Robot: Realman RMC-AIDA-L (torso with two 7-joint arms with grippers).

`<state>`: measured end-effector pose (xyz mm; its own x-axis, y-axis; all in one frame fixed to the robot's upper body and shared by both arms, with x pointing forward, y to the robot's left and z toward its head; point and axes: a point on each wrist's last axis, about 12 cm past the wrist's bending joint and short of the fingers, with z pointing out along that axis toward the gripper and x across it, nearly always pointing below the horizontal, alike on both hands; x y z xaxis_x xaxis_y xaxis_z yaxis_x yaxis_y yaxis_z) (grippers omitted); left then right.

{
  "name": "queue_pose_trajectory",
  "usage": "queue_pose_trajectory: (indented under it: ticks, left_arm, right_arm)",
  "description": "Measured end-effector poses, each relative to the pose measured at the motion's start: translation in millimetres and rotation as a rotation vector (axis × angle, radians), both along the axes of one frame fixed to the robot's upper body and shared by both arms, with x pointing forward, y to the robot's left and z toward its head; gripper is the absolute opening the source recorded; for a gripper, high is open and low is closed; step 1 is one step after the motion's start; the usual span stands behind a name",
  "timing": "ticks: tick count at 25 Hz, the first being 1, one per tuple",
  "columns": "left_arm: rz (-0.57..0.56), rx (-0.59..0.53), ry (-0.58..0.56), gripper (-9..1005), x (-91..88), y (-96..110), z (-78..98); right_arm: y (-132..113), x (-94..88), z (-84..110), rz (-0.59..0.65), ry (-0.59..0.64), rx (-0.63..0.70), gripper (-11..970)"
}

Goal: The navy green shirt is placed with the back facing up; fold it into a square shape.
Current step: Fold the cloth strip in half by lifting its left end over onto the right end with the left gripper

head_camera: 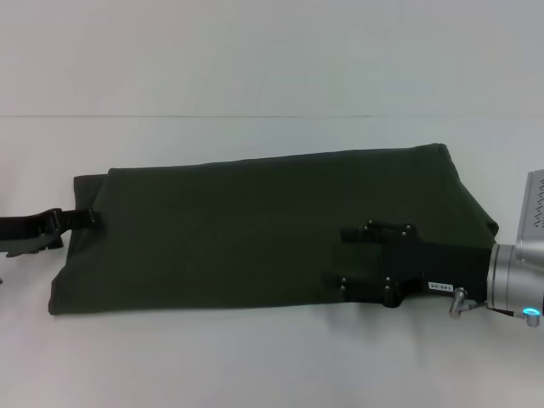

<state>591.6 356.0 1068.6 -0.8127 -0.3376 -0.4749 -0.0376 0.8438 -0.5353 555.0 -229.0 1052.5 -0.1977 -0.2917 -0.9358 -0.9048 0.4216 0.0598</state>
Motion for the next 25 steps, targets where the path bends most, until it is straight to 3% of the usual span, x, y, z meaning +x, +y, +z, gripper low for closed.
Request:
queue_pose_trajectory:
  ticks: [25]
  left_arm:
    - [0.002,0.007,-0.005,908,-0.4,-4.4,-4.6]
  right_arm:
    - [0.6,1.1,0.6,0.000,-0.002,-0.002,826]
